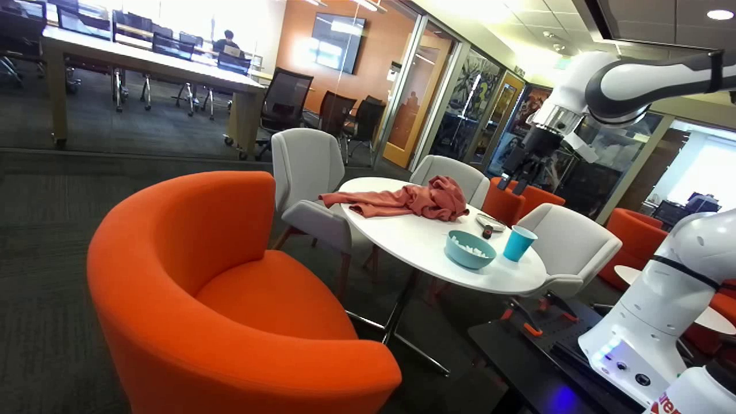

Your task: Move the bowl to the left

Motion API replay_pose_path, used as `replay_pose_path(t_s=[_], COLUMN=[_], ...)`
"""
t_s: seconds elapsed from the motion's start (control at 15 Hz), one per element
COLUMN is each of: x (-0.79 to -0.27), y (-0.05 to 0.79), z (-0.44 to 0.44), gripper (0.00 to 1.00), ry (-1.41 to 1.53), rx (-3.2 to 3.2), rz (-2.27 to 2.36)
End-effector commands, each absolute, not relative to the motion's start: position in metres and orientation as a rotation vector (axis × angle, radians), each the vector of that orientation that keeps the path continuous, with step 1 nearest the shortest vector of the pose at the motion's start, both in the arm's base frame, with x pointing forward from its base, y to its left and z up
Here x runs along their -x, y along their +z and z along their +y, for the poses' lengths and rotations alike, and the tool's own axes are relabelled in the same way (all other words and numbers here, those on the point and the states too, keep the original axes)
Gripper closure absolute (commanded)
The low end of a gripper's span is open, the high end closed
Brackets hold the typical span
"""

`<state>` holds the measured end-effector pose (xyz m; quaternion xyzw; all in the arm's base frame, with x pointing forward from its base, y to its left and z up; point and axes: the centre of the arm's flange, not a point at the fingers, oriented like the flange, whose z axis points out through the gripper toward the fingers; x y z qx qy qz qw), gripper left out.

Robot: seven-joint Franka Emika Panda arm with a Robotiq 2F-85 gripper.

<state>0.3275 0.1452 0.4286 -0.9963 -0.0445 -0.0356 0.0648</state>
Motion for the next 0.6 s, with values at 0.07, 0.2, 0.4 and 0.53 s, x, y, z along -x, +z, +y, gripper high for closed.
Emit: replay_pose_path(t_s=[0.07, 0.2, 0.4, 0.53], x=[-0.358, -0.374, -0.395, -0.406], y=[0.423, 0.414, 0.395, 0.378], z=[0.111, 0.088, 0.051, 0.026], gripper=[0.0, 0.0, 0.0, 0.0], ry=[-0.238, -0.27, -0.308, -0.318], rx=[3.099, 3.135, 3.174, 3.193], rz=[-0.053, -0.013, 0.031, 0.082])
